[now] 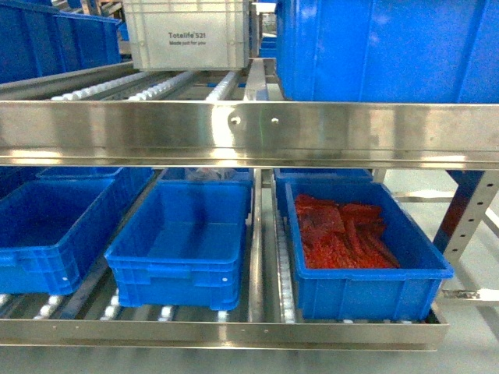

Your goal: Sort blue parts and orange caps into right shelf containers

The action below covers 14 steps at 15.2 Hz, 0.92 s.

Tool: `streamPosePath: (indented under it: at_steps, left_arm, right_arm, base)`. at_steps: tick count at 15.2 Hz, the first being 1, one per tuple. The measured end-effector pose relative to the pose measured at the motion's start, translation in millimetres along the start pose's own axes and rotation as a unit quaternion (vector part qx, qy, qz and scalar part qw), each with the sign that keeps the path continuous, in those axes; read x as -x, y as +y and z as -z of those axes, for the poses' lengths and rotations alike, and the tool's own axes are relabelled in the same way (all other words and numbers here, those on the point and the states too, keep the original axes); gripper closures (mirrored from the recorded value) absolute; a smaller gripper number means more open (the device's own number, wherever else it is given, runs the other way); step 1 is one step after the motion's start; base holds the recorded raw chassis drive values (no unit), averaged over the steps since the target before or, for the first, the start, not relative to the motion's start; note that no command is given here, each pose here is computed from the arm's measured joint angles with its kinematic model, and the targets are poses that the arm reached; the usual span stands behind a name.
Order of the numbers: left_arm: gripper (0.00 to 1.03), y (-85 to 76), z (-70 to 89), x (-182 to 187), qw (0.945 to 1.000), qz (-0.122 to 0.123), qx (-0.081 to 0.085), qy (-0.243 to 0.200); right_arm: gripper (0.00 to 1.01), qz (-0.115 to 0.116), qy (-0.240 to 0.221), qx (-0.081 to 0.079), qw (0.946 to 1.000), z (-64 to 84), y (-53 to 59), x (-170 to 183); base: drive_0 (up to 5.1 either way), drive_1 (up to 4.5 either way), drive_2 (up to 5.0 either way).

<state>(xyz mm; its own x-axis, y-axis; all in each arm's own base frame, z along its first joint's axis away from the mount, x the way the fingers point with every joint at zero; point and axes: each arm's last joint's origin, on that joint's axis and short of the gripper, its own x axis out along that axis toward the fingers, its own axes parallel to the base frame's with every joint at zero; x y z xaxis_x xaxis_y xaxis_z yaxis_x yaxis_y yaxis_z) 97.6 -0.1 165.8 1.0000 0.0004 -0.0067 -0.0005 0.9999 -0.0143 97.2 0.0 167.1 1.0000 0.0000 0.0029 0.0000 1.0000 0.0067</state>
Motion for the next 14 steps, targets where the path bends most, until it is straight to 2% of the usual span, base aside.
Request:
streamPosePath:
  at_steps: [14]
  left_arm:
    - [0.62,0.0,-0.2,0.0,1.0,0.001,0.0,-0.001]
  right_arm:
    - [0.58,0.0,0.001,0.0,1.0,0.1,0.0,0.0]
  base:
    - [-5.0,2.43,2.4]
